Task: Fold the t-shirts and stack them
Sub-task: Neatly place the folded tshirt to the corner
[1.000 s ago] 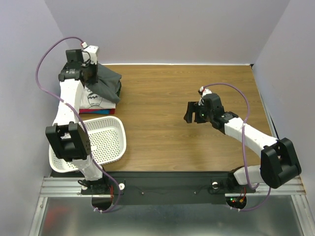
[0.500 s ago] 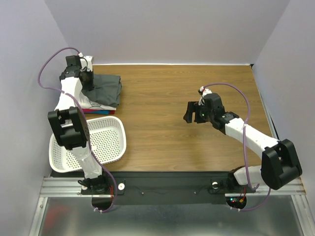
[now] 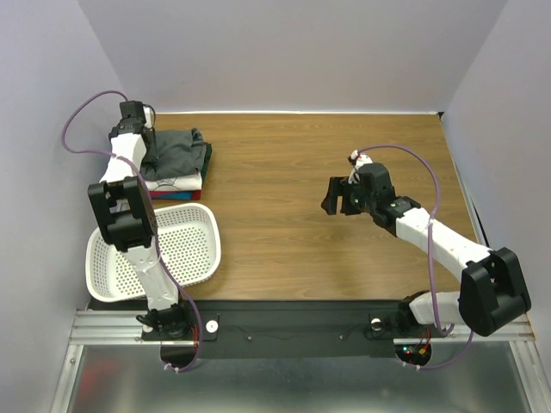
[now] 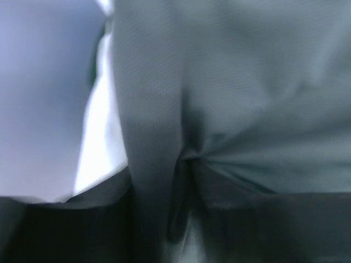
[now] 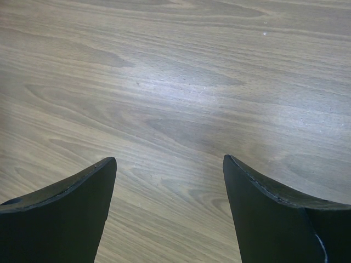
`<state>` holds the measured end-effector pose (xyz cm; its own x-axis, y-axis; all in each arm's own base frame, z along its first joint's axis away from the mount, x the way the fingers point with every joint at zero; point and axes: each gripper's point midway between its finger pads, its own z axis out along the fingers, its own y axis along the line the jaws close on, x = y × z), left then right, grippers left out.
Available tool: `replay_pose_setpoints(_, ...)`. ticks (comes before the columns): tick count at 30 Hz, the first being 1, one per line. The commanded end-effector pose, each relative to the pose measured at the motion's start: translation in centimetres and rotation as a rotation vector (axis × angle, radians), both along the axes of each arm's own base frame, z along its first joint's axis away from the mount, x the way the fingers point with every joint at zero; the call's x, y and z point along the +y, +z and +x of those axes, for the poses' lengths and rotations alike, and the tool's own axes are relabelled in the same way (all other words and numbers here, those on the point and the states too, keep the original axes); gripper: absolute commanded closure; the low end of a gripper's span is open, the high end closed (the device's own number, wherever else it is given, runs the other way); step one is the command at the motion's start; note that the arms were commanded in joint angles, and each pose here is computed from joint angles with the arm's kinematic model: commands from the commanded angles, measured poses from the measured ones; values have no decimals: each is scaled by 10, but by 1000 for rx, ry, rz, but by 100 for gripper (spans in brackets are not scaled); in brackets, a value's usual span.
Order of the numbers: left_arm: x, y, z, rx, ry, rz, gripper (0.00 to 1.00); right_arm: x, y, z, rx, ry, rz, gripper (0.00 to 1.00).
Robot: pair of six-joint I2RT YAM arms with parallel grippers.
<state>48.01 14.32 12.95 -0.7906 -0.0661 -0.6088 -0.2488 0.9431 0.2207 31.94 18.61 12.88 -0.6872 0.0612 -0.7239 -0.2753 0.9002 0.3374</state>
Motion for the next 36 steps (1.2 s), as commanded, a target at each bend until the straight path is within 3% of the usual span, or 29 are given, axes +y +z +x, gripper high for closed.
replay_pose_setpoints(1, 35, 39, -7, -50, 168, 127, 39, -1, 12, 2, -50, 7, 11, 15)
replay_pose_setpoints(2, 36, 47, -9, -71, 192, 131, 35, -1, 12, 2, -50, 7, 11, 16)
replay_pose_setpoints(3, 42, 53, -13, -78, 230, 158, 19, -1, 14, 2, -53, 5, 11, 15)
replay_pose_setpoints(10, 46, 123, -41, -210, 386, 246, 16, -4, 13, 5, -56, -11, -2, 14)
replay_pose_setpoints(15, 41, 179, -78, -385, 540, 266, 10, -9, 16, 8, -72, -37, -16, 11)
replay_pose_setpoints(19, 29, 205, -101, -481, 560, 237, 7, -11, 17, 10, -81, -45, -26, 9)
replay_pose_setpoints(23, -17, 227, -107, -591, 462, 191, 6, -12, 16, 12, -83, -46, -36, 8)
replay_pose_setpoints(27, -89, 239, -111, -707, 261, 46, 5, -16, 17, 14, -96, -59, -53, 6)
replay_pose_setpoints(31, -182, 219, -113, -768, -28, -191, 6, -25, 19, 18, -121, -95, -91, 4)
replay_pose_setpoints(36, -259, 173, -130, -771, -206, -382, 6, -36, 21, 22, -145, -137, -132, 2)
